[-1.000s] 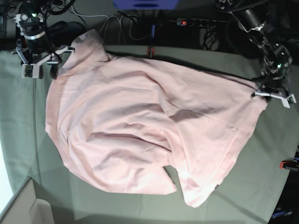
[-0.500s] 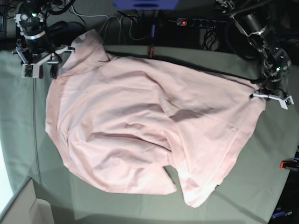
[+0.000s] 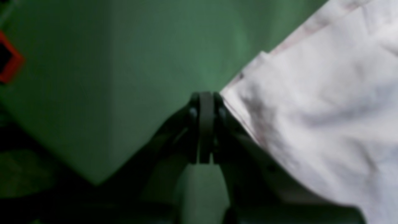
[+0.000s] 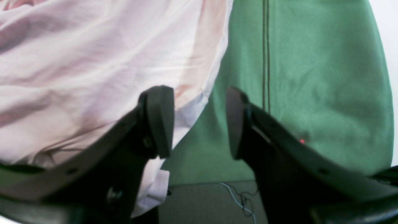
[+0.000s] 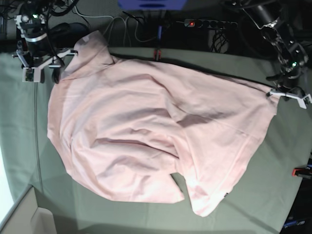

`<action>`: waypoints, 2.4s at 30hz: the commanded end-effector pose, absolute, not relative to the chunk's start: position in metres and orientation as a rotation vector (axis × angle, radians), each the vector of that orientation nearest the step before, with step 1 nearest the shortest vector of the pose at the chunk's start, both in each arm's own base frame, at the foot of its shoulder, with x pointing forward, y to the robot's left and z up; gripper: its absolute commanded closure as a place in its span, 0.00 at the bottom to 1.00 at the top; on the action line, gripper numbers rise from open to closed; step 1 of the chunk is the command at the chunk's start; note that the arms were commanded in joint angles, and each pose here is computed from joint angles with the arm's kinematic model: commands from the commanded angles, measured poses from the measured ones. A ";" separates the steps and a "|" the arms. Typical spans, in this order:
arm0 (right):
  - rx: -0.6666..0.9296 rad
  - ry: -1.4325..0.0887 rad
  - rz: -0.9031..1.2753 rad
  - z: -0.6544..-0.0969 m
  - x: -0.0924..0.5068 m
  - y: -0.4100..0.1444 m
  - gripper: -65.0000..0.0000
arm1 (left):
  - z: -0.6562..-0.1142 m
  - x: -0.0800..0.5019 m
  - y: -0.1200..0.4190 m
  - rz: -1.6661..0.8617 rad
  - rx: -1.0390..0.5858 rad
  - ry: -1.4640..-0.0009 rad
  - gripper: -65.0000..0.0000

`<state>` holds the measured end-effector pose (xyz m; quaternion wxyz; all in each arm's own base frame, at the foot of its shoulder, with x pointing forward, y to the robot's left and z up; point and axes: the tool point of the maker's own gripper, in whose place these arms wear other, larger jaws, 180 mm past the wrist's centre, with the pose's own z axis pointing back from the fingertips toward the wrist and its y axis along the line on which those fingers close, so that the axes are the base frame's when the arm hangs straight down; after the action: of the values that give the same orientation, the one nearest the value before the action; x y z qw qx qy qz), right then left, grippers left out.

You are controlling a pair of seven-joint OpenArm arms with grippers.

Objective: Layout the t-shirt on the table in an organized manner, then fold the t-shirt properly
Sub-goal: 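Drag the hem edge with the left gripper away from the right gripper, then regrasp the shirt corner with the right gripper and pull it taut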

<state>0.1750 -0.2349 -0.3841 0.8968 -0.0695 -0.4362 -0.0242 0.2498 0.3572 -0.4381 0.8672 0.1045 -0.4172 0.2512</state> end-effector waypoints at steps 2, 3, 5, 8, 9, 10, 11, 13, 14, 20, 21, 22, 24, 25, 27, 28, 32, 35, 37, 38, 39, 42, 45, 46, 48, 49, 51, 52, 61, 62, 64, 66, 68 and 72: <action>-0.148 -0.948 -0.048 -0.374 0.180 -0.237 0.58 | -0.419 0.254 0.366 0.509 0.248 -0.934 1.00; -0.150 -0.949 -0.051 -0.373 0.180 -0.237 0.58 | -0.418 0.253 0.367 0.507 0.251 -0.935 1.00; -0.151 -0.950 -0.054 -0.373 0.180 -0.238 0.57 | -0.418 0.252 0.367 0.505 0.253 -0.935 0.99; -0.148 -0.947 -0.052 -0.374 0.180 -0.237 0.57 | -0.418 0.252 0.368 0.505 0.253 -0.933 0.99; -0.147 -0.946 -0.051 -0.374 0.179 -0.236 0.57 | -0.418 0.252 0.368 0.505 0.254 -0.934 0.97; -0.145 -0.945 -0.050 -0.375 0.179 -0.236 0.57 | -0.417 0.252 0.368 0.504 0.255 -0.937 0.94; -0.144 -0.945 -0.051 -0.375 0.179 -0.235 0.56 | -0.416 0.253 0.368 0.504 0.256 -0.938 0.90; -0.144 -0.942 -0.052 -0.376 0.178 -0.235 0.50 | -0.416 0.253 0.368 0.504 0.256 -0.938 0.78; -0.143 -0.942 -0.053 -0.376 0.178 -0.235 0.46 | -0.416 0.253 0.367 0.505 0.254 -0.939 0.71; -0.107 -0.911 -0.087 -0.393 0.175 -0.227 0.32 | -0.419 0.257 0.364 0.503 0.243 -0.941 0.59; -0.090 -0.909 -0.089 -0.397 0.179 -0.223 0.32 | -0.419 0.261 0.364 0.507 0.237 -0.944 0.59; -0.084 -0.904 -0.091 -0.401 0.180 -0.222 0.32 | -0.420 0.264 0.363 0.513 0.229 -0.945 0.59; -0.071 -0.886 -0.110 -0.412 0.182 -0.222 0.32 | -0.429 0.269 0.359 0.527 0.204 -0.927 0.59; -0.066 -0.888 -0.118 -0.415 0.186 -0.222 0.32 | -0.434 0.271 0.358 0.533 0.194 -0.918 0.59; -0.062 -0.882 -0.129 -0.420 0.188 -0.224 0.32 | -0.443 0.270 0.355 0.543 0.177 -0.895 0.59; -0.061 -0.883 -0.134 -0.421 0.190 -0.224 0.32 | -0.448 0.269 0.354 0.547 0.171 -0.884 0.59; -0.061 -0.872 -0.133 -0.427 0.192 -0.229 0.32 | -0.461 0.269 0.347 0.559 0.144 -0.853 0.59; -0.050 -0.843 -0.144 -0.438 0.188 -0.228 0.32 | -0.473 0.266 0.342 0.569 0.125 -0.822 0.59; -0.049 -0.832 -0.143 -0.444 0.190 -0.232 0.32 | -0.479 0.263 0.339 0.574 0.117 -0.806 0.63; -0.048 -0.828 -0.144 -0.446 0.190 -0.233 0.32 | -0.481 0.263 0.338 0.575 0.114 -0.802 0.66; -0.045 -0.816 -0.146 -0.450 0.188 -0.233 0.32 | -0.482 0.263 0.337 0.573 0.110 -0.798 0.70; -0.043 -0.795 -0.145 -0.458 0.186 -0.237 0.32 | -0.483 0.268 0.330 0.544 0.100 -0.796 0.89; -0.038 -0.771 -0.148 -0.467 0.184 -0.240 0.35 | -0.480 0.271 0.329 0.533 0.100 -0.804 1.00; -0.043 -0.764 -0.144 -0.469 0.183 -0.243 0.37 | -0.480 0.270 0.328 0.533 0.101 -0.804 0.99; -0.043 -0.747 -0.143 -0.474 0.179 -0.246 0.49 | -0.472 0.271 0.333 0.534 0.115 -0.825 1.00; -0.046 -0.744 -0.140 -0.474 0.179 -0.248 0.56 | -0.466 0.273 0.335 0.528 0.124 -0.842 1.00; -0.052 -0.739 -0.134 -0.475 0.177 -0.251 0.72 | -0.453 0.275 0.340 0.519 0.144 -0.873 1.00; -0.061 -0.737 -0.143 -0.475 0.175 -0.256 0.82 | -0.448 0.271 0.343 0.511 0.160 -0.883 1.00; -0.166 -0.773 -0.233 -0.454 0.162 -0.302 1.00 | -0.391 0.241 0.360 0.590 0.132 -1.059 1.00; -0.181 -0.778 -0.236 -0.450 0.160 -0.307 1.00 | -0.388 0.236 0.364 0.610 0.132 -1.072 1.00; -0.183 -0.785 -0.212 -0.443 0.157 -0.306 1.00 | -0.383 0.228 0.370 0.646 0.135 -1.088 1.00; -0.152 -0.803 -0.154 -0.435 0.160 -0.297 1.00 | -0.381 0.218 0.376 0.680 0.137 -1.097 1.00; -0.106 -0.827 -0.103 -0.428 0.163 -0.282 1.00 | -0.378 0.213 0.381 0.713 0.129 -1.113 1.00; -0.062 -0.869 -0.025 -0.410 0.168 -0.264 1.00 | -0.374 0.199 0.390 0.770 0.121 -1.134 1.00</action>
<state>0.1641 -0.2574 -0.4197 0.9148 -0.0202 -0.4032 -0.0107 0.1954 0.3776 -0.3928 0.7887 0.0397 -0.4967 0.3602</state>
